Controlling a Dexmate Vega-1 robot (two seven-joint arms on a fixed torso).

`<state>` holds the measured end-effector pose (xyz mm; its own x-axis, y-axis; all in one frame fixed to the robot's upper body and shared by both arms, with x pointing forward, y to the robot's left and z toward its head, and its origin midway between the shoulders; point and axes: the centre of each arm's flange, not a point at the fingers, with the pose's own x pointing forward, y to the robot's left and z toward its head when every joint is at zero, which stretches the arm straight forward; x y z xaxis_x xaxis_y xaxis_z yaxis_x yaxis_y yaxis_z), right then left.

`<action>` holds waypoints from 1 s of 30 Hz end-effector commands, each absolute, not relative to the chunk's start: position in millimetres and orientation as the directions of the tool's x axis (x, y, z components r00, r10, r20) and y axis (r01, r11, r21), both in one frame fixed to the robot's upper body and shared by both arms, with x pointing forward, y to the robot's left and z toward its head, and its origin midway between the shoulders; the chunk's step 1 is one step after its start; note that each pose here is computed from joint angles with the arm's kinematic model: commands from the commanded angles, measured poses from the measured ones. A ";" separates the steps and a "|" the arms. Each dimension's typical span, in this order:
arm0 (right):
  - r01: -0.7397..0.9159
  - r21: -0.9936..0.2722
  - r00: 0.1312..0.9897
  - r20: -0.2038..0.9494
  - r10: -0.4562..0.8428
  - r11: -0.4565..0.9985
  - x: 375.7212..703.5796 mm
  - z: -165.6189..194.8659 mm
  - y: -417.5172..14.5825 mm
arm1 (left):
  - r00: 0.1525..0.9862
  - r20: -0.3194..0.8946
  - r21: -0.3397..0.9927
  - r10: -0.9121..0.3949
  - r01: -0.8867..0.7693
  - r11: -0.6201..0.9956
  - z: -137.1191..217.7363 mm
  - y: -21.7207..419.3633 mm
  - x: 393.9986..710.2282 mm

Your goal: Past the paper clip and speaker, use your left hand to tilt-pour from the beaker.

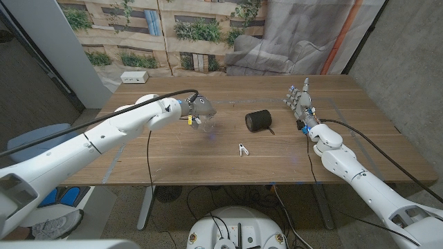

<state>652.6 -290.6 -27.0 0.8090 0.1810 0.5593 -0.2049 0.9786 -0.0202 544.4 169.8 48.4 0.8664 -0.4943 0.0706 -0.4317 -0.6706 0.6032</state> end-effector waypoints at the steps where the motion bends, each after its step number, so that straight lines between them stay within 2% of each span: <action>1: -0.205 -0.020 0.809 0.559 0.181 0.979 652.6 -27.1 -290.6 | 0.890 0.086 0.534 -0.447 -0.420 -0.734 47.2 164.0 543.6; 30: -0.205 -0.020 0.809 0.559 0.181 0.979 652.8 -27.3 -290.5 | 0.921 0.100 0.413 -0.376 -0.382 -0.827 36.3 157.6 553.2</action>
<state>652.7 -290.4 -27.0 0.8089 0.1814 0.5593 -0.2055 0.9784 -0.0202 548.9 163.6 44.5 0.9165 -0.3860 0.1048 -0.3897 -0.8027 0.4513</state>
